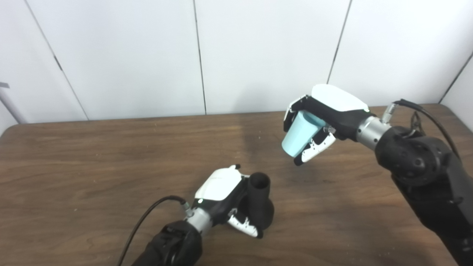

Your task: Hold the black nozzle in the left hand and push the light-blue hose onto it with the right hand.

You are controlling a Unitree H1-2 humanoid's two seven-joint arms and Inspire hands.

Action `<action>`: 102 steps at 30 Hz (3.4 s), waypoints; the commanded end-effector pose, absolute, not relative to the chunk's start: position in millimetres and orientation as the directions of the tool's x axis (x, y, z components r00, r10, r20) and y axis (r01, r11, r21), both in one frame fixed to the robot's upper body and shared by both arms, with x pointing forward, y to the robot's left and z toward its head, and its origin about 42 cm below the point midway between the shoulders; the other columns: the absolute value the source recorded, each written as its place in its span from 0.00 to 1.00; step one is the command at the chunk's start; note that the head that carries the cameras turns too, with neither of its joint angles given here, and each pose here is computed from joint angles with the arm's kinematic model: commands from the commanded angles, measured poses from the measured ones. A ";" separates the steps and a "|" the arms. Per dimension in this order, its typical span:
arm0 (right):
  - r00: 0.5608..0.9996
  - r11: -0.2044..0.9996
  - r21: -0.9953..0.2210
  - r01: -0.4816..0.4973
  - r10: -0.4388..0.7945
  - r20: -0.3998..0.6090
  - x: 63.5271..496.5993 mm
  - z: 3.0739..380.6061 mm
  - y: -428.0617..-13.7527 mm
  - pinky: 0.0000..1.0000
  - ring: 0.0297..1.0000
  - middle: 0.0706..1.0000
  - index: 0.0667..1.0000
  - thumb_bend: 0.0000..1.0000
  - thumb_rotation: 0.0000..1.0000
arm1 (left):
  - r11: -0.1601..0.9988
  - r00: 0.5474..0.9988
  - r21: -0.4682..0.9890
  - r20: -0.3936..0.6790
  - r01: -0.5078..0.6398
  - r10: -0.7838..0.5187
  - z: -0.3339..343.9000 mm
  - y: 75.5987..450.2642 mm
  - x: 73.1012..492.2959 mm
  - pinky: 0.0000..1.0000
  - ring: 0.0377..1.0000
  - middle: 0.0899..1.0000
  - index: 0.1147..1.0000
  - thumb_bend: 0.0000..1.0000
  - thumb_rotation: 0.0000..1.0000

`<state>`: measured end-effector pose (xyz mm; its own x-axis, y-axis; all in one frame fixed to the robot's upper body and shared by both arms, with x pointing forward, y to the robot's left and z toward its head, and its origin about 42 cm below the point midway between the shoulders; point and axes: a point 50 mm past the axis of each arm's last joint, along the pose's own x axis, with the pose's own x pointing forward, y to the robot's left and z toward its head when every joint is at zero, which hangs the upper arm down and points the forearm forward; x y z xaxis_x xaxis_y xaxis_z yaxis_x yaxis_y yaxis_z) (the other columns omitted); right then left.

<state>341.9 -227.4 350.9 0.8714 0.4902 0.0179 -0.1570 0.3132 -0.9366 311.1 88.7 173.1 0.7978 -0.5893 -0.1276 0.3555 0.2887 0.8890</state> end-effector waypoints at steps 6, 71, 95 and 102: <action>0.822 0.325 -0.939 -0.115 0.562 0.094 318.9 376.2 -218.9 0.30 0.41 0.46 0.47 0.50 0.00 | 0.107 0.700 0.798 -0.445 0.593 -0.559 112.3 83.3 283.6 1.00 0.72 0.47 0.37 0.52 0.00; 0.810 0.378 -0.916 -0.132 0.573 0.120 304.2 381.7 -201.8 0.30 0.41 0.47 0.48 0.50 0.00 | 0.080 0.698 0.807 -0.452 0.586 -0.555 114.2 101.3 277.3 1.00 0.65 0.44 0.42 0.52 0.00; 0.858 0.382 -0.899 -0.215 0.513 0.012 313.1 347.0 -216.8 0.30 0.41 0.46 0.47 0.50 0.00 | 0.076 0.695 0.802 -0.462 0.593 -0.551 112.7 105.5 277.5 1.00 0.66 0.44 0.41 0.52 0.00; 0.855 0.402 -0.887 -0.226 0.519 0.017 313.8 344.0 -213.1 0.30 0.41 0.46 0.47 0.50 0.00 | 0.078 0.694 0.801 -0.461 0.594 -0.553 112.4 104.7 278.0 1.00 0.68 0.43 0.42 0.52 0.00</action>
